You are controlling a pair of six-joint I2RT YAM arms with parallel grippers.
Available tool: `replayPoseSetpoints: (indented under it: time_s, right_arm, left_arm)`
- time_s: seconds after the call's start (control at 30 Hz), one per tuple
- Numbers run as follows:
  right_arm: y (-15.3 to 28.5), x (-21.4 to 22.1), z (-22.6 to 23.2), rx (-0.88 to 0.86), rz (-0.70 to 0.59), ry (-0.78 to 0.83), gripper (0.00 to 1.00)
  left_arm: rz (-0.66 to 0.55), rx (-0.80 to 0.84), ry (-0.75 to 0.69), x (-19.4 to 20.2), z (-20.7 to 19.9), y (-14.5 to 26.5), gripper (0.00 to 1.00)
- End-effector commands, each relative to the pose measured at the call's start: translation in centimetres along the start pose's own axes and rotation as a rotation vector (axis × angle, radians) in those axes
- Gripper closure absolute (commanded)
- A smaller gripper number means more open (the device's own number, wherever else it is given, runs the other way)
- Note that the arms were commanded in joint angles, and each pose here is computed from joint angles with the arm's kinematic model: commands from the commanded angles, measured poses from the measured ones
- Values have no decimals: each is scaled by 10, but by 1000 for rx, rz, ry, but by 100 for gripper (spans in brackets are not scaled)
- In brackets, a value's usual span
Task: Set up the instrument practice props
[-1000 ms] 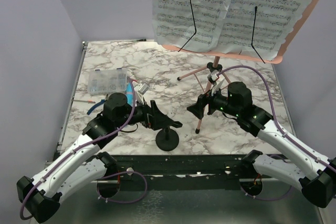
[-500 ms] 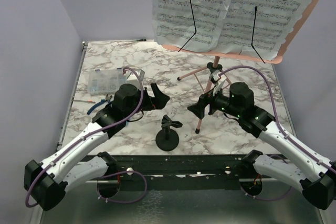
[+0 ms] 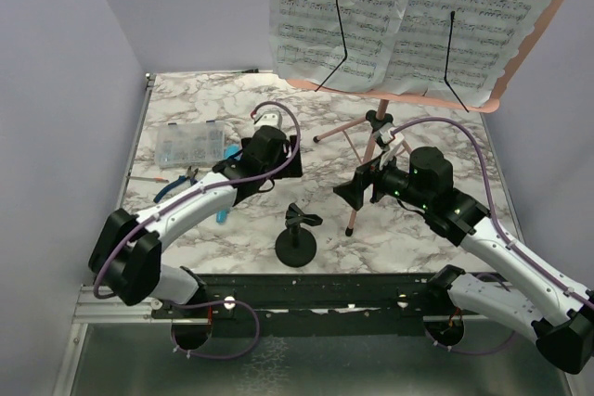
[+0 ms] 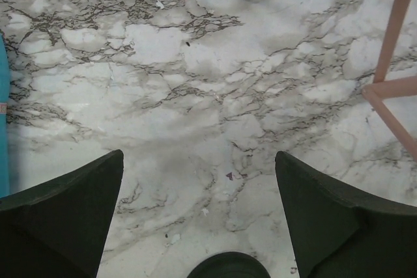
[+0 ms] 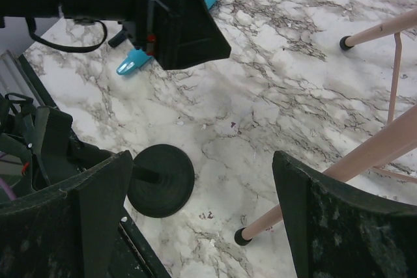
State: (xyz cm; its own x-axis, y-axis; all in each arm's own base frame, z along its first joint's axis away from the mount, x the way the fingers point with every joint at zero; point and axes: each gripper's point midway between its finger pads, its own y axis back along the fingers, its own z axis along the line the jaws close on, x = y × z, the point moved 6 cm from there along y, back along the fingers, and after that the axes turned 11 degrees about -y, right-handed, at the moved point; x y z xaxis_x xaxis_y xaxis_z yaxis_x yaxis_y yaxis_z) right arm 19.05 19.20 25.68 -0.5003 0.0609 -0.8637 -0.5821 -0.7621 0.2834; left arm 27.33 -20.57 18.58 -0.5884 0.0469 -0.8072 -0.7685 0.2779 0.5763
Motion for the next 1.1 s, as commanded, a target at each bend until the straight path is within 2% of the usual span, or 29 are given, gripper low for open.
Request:
replayPoseSetpoints:
  time_s: [0.0,0.13,0.33,0.6,0.8,1.07]
  right_arm:
    - [3,5,-2,15,5,7,7]
    - [2,5,-2,13,7,9,7]
    - [1,5,-3,20,18,10,7]
    - [-1,4,-4,24,16,17,7]
    - [-8,3,-4,16,19,16,7]
    - [-5,0,-2,8,8,19,7]
  left_arm:
    - [101,-80,-104,1,12,-26,1]
    - [173,-200,-74,5,35,-50,1]
    - [290,-360,53,15,87,-69,1]
    - [341,-553,119,46,144,-48,1]
    - [423,-537,119,75,155,-43,1]
    - [462,-428,164,100,153,-47,16]
